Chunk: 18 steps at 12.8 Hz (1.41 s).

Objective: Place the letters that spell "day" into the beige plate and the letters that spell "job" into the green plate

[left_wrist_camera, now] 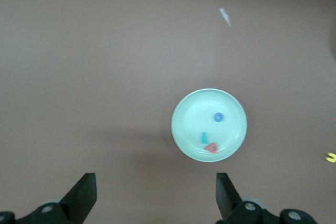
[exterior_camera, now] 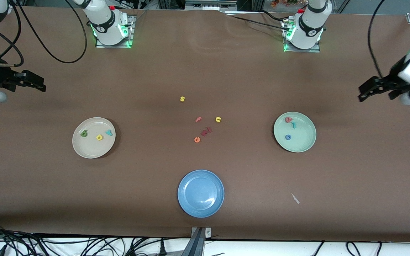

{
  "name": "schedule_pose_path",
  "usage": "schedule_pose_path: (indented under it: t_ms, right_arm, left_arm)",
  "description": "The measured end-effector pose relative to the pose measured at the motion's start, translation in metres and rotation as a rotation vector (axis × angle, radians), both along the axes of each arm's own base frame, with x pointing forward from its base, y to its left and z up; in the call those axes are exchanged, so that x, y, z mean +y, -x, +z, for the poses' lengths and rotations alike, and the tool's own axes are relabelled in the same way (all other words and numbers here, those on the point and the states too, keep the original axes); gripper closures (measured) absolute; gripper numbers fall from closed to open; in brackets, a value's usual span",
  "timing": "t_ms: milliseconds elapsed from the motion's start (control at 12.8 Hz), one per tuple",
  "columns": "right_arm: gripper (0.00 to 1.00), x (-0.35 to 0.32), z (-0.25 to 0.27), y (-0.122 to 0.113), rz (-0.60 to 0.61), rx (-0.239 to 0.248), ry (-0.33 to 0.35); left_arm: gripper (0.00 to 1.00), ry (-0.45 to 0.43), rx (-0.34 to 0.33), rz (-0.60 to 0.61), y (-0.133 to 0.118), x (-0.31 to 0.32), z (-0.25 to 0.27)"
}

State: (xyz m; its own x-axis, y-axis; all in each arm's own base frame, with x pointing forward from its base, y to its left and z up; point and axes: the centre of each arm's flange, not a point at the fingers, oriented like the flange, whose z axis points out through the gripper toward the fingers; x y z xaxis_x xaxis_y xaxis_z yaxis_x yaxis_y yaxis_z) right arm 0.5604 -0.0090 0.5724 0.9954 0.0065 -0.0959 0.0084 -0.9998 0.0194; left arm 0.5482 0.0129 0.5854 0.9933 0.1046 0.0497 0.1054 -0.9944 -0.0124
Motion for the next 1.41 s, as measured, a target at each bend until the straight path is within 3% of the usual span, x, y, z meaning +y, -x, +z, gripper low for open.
schedule_pose_path:
  t_ms: [157, 470, 1409]
  right_arm:
    - [0.0, 0.0, 0.0, 0.0, 0.0, 0.0, 0.0]
    - [0.0, 0.0, 0.0, 0.0, 0.0, 0.0, 0.0]
    - [0.0, 0.0, 0.0, 0.0, 0.0, 0.0, 0.0]
  left_arm:
    - [0.0, 0.025, -0.002, -0.038, 0.003, 0.001, 0.001]
    - [0.0, 0.209, 0.049, -0.013, 0.008, 0.006, -0.005]
    - [0.0, 0.09, 0.057, -0.052, 0.008, 0.025, 0.029]
